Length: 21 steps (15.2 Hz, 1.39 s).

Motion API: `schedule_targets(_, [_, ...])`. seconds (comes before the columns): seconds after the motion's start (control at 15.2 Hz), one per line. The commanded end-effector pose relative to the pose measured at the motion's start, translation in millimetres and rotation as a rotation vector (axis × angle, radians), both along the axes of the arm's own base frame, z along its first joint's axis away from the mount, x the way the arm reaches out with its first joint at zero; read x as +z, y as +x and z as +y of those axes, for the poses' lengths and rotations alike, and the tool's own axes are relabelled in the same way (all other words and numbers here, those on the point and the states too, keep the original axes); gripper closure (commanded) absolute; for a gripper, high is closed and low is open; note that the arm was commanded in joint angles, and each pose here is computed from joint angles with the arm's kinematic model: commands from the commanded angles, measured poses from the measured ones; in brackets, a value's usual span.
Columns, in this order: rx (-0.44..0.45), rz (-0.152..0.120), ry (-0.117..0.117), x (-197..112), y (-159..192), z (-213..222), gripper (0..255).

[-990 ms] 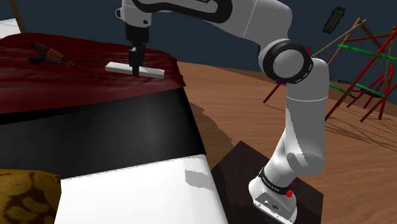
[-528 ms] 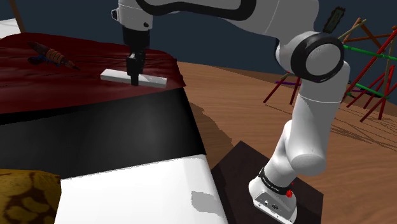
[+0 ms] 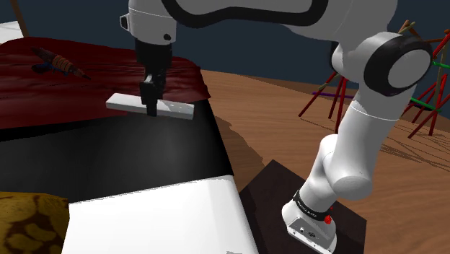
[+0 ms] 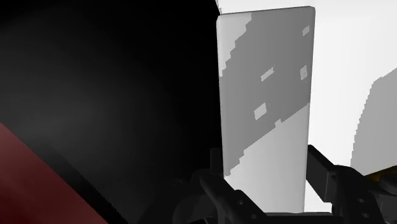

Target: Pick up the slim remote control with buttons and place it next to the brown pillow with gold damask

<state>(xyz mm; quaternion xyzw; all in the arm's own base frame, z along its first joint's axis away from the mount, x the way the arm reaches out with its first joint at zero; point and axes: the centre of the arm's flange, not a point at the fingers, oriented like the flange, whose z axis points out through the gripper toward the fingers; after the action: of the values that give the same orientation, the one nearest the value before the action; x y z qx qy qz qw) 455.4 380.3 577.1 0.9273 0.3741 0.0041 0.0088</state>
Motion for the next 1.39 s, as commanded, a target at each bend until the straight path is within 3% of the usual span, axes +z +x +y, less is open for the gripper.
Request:
schedule_targets(0.0, [-0.001, -0.001, 0.0, 0, -25, 13, 255])
schedule_targets(1.32, [-0.001, -0.001, 0.0, 1, -249, 153, 255])
